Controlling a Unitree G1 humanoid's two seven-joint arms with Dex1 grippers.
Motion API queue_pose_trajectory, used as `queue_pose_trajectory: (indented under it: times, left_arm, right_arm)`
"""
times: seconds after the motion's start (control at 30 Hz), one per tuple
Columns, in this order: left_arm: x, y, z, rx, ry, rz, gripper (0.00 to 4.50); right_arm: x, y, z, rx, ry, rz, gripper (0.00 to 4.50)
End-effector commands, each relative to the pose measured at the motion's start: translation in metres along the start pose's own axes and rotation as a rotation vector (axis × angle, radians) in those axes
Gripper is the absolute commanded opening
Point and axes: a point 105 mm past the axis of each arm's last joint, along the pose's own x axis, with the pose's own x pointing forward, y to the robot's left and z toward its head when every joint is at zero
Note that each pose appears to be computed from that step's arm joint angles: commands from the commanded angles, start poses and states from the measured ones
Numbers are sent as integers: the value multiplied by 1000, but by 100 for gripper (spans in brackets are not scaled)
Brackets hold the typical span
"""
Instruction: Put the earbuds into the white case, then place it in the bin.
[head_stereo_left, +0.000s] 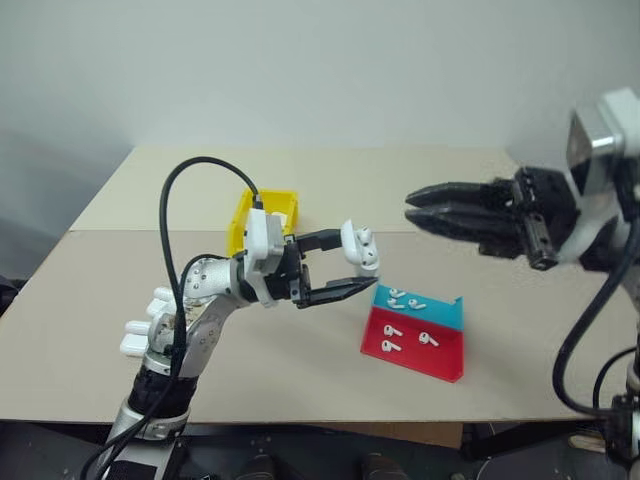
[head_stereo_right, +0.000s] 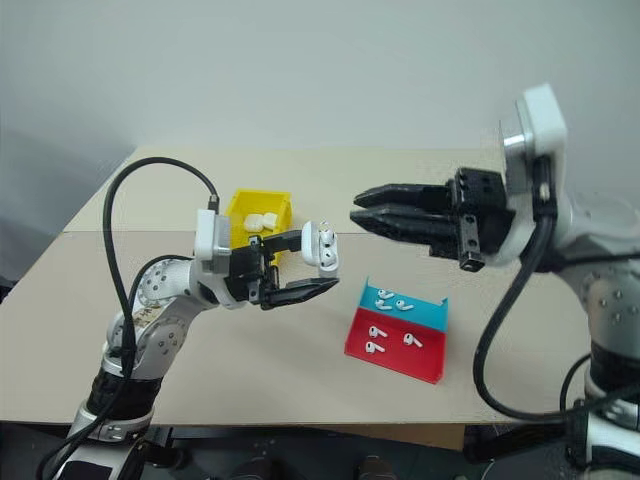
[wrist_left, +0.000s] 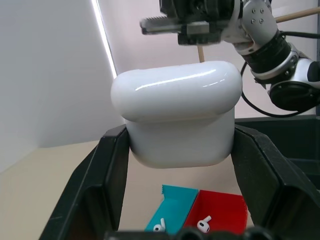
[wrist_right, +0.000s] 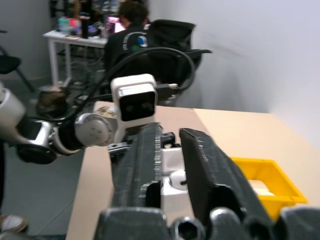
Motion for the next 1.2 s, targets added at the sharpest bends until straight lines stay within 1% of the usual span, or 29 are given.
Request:
queue_pose_trajectory:
  times: [0.03,0.13,0.27,0.47,0.7,0.87,1.1,1.2]
  left_arm:
    - [8,1,8,56,-19,-32,278]
    - [14,4,5,51,-6,-31,278]
    - [19,4,2,67,2,-49,278]
    - [19,4,1,84,7,-54,278]
    - [16,4,2,97,6,-54,278]
    - [15,4,3,101,4,-53,278]
    - [16,7,2,100,-2,-42,278]
    - [16,8,3,103,-2,-38,278]
  right_arm:
    - [9,-5,9,-39,37,71,3]
    - [23,-15,9,-65,72,103,3]
    - [42,-18,4,-102,137,175,3]
    - [48,-19,-8,-138,216,212,3]
    - [40,-18,-28,-186,328,212,3]
    - [31,-19,-34,-207,369,200,3]
    - [21,-20,-32,-227,387,171,3]
    - [20,-20,-18,-236,309,155,3]
